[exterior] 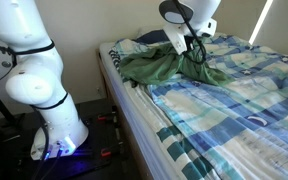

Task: Fold the green cloth on the bed.

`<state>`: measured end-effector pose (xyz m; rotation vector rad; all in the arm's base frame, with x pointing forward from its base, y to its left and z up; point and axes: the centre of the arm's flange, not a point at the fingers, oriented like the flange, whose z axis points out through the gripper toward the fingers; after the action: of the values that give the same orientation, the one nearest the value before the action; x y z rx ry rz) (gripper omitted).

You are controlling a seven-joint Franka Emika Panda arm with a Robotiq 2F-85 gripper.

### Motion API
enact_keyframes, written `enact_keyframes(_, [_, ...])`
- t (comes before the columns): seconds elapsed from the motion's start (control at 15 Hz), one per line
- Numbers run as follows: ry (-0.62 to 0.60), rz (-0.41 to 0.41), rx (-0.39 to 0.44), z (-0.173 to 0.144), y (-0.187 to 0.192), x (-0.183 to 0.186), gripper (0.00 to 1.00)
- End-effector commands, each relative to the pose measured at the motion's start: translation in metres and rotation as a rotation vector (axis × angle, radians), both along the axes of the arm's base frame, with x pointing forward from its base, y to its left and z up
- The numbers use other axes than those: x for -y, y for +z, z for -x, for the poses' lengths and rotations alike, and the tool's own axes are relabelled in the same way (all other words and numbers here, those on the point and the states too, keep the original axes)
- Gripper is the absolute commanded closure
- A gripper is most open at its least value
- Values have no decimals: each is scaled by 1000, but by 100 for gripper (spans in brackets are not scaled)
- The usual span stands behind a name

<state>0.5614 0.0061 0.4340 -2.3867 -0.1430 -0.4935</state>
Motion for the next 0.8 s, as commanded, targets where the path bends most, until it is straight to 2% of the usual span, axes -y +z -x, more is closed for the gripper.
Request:
enact_keyframes(0.0, [-16,7,-11,-4,-10,1,95])
enact_keyframes(0.07, [-15,10,-18,-4,-12,0,94])
enact_keyframes(0.13, [-15,10,-24,-4,-14,0,61])
enact_keyframes(0.4, [-5,37,-36,4,-13,-5,32])
enact_keyframes(0.6, [16,96,-40,27,-6,-5,8])
enact_keyframes(0.67, [14,119,-51,37,-3,-3,2])
enact_keyframes(0.73, [12,140,-62,48,0,-2,0])
